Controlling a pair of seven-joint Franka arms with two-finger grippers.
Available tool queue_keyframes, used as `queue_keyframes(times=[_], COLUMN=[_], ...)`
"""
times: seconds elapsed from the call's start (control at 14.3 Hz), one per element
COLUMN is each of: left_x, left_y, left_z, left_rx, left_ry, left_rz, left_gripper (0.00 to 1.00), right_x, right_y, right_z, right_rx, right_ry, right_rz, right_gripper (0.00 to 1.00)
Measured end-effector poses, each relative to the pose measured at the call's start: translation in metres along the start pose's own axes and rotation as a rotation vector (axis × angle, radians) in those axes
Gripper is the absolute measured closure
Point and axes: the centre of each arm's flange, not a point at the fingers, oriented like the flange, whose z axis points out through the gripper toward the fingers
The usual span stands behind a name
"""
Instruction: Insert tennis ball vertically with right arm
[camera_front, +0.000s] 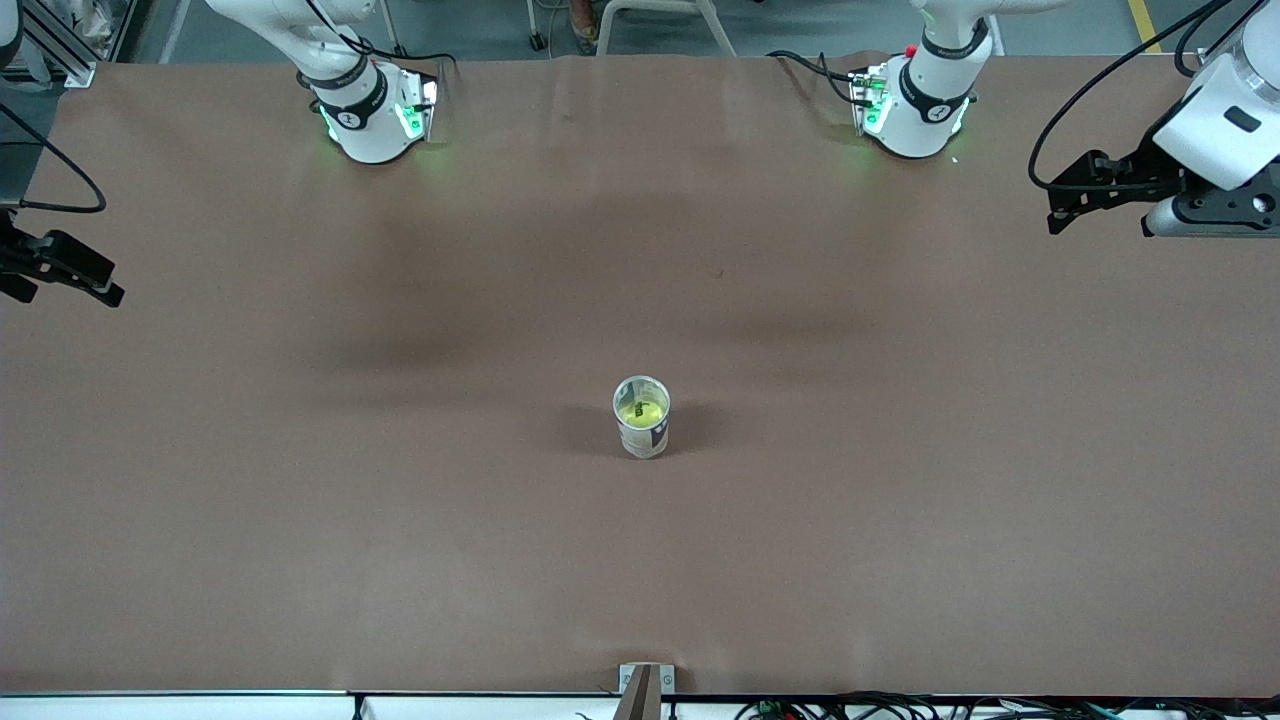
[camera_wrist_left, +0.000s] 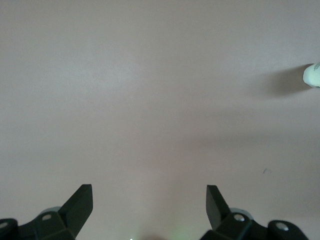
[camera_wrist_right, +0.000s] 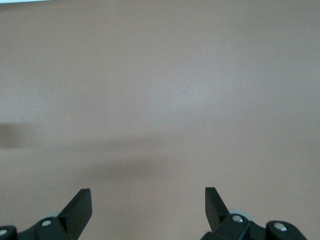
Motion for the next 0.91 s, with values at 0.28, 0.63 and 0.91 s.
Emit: queue_keyframes(times=[0.28, 0.63, 0.91], left_x=[0.002, 0.007, 0.009], left_y=[0.0, -0.001, -0.001], left_z=[0.003, 0.008, 0.007], left_rx=[-0.001, -0.002, -0.003], left_ry=[0.002, 0.0, 0.01], left_rz=[-0.001, -0.001, -0.001], left_gripper=[0.0, 0.0, 0.0], right_x=[0.001, 0.001, 0.0], right_y=[0.0, 0.0, -0.006], right_z=[0.009, 0.017, 0.015], right_rx=[0.0, 0.0, 0.0], right_ry=[-0.007, -0.003, 0.0], right_rz=[0.0, 0.0, -0.011], right_gripper=[0.0, 0.0, 0.0])
